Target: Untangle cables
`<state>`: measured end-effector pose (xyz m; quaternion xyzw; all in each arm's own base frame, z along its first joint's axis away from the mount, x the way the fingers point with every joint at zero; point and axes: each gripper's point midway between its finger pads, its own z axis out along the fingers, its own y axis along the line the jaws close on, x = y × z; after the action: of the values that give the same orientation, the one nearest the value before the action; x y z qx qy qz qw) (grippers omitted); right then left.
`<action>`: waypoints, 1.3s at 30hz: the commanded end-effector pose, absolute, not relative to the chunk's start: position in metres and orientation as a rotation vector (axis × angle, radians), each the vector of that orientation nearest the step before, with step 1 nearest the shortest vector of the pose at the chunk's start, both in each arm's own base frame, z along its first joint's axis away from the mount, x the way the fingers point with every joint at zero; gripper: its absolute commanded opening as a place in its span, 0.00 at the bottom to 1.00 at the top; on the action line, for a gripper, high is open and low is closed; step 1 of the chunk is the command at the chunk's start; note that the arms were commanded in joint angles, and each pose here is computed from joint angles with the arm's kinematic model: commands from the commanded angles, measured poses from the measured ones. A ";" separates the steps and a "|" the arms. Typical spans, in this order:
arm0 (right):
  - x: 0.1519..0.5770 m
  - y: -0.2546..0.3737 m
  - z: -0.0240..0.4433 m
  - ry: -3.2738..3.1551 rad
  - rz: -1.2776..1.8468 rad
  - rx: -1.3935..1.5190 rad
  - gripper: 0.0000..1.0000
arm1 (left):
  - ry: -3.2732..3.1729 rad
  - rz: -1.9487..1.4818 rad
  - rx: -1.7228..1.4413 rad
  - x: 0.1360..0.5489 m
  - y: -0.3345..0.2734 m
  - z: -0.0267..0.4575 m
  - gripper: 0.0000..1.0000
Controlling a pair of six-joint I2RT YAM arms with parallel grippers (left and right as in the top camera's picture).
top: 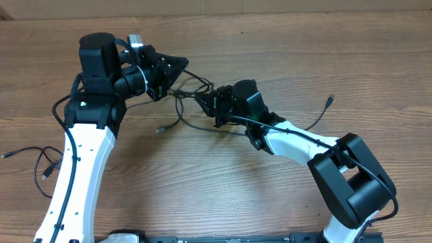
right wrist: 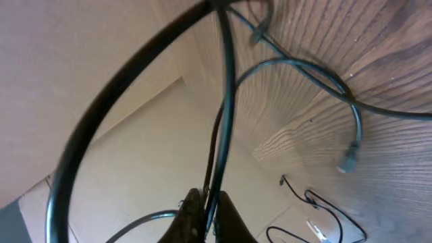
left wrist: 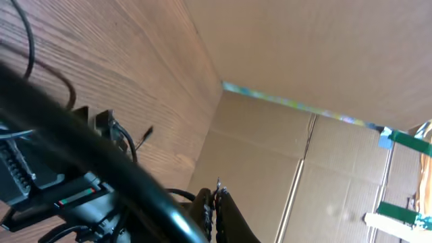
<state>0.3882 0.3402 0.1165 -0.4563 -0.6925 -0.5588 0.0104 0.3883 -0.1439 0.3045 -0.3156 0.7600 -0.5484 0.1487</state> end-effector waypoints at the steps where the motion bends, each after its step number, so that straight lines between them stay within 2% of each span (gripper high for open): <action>1: 0.385 0.346 0.121 -2.263 -1.783 -1.302 0.04 | 2.153 -1.632 -0.940 0.383 -0.147 0.322 0.04; 6: 0.363 0.352 0.100 -2.436 -1.669 -1.131 0.04 | 2.077 -1.604 -1.104 0.395 -0.136 0.321 0.04; 12: 0.340 0.300 0.031 -2.651 -1.172 -1.242 0.04 | 1.918 -1.610 -0.985 0.415 -0.114 0.352 0.04; 17: 0.350 0.279 0.026 -2.787 -1.148 -1.132 0.04 | 1.870 -1.432 -0.850 0.427 -0.082 0.355 0.04; 23: 0.370 0.244 0.030 -2.983 -1.138 -0.953 0.04 | 1.976 -1.199 -0.813 0.423 -0.061 0.321 0.04; 30: 0.371 0.128 0.024 -3.105 -0.672 -1.204 0.04 | 2.002 -1.149 -0.773 0.422 -0.059 0.316 0.04; 32: 0.363 0.093 0.021 -3.071 -0.526 -1.314 0.04 | 1.930 -1.173 -0.683 0.429 -0.061 0.336 0.04; 34: 0.353 0.067 0.018 -3.031 -0.418 -1.383 0.04 | 1.783 -1.249 -0.455 0.433 -0.073 0.384 0.04; 39: 0.347 0.041 0.014 -3.028 -0.295 -1.416 0.04 | 1.407 -1.393 -0.093 0.406 -0.090 0.492 0.04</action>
<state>0.3418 0.0552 0.0067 -0.4352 -0.8898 -0.1148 -0.0754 0.4371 -0.0747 0.4405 -0.1127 0.6439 -0.5371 0.5332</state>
